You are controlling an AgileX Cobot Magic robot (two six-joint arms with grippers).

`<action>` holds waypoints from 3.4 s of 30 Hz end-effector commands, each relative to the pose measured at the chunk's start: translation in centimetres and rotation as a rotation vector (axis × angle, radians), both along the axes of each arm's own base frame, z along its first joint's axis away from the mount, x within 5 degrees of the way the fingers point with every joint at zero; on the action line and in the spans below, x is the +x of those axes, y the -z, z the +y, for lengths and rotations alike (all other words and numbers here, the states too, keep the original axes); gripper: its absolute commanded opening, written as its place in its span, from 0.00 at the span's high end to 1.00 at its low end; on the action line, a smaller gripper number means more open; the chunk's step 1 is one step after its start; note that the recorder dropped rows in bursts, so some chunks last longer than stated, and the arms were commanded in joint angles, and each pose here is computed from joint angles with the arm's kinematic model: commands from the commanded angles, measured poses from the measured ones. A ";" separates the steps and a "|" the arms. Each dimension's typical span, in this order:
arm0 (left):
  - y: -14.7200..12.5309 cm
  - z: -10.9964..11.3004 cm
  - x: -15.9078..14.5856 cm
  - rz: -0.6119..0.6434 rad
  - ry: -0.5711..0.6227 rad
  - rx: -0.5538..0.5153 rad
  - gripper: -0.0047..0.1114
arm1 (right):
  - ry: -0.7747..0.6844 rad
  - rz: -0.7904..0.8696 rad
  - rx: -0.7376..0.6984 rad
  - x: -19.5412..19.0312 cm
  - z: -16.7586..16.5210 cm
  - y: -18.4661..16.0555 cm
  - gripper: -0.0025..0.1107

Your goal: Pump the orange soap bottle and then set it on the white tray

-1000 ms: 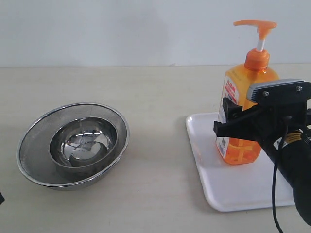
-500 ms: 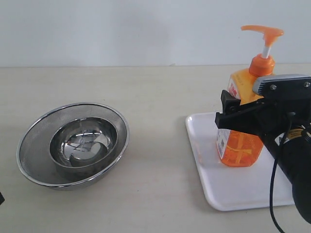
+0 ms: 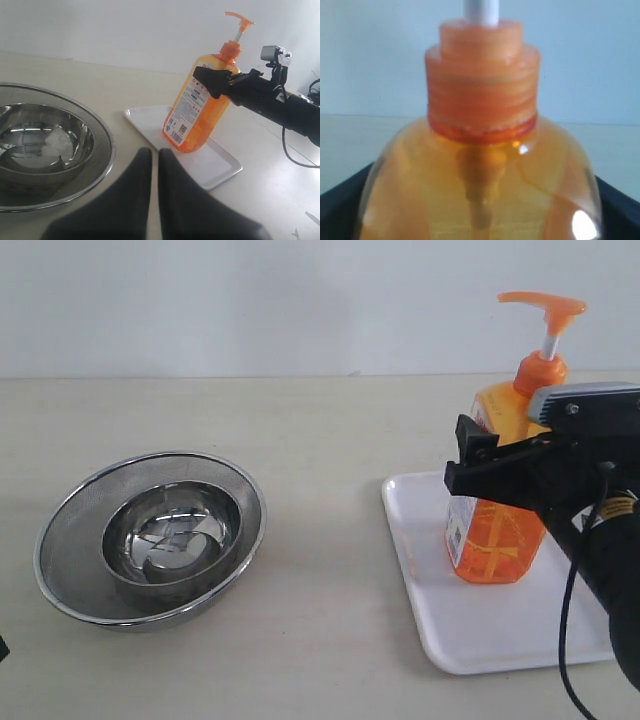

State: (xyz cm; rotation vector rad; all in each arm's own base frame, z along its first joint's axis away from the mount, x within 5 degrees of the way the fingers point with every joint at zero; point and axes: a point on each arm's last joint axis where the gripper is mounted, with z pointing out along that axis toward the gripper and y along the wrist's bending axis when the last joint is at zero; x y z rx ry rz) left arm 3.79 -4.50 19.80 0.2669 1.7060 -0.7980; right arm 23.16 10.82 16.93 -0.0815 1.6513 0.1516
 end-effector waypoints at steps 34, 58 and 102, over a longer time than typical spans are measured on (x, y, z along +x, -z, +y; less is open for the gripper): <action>0.5 -0.4 -0.4 0.035 0.067 0.019 0.92 | -0.473 0.157 0.150 -13.6 -3.8 -11.6 0.71; 0.7 -0.8 -0.8 0.067 0.120 0.029 0.92 | -0.582 0.264 0.119 -15.6 -3.8 -10.9 0.95; 0.7 -0.8 -0.8 0.065 0.118 0.028 0.92 | -0.093 0.162 0.088 -17.9 -9.4 -1.6 0.95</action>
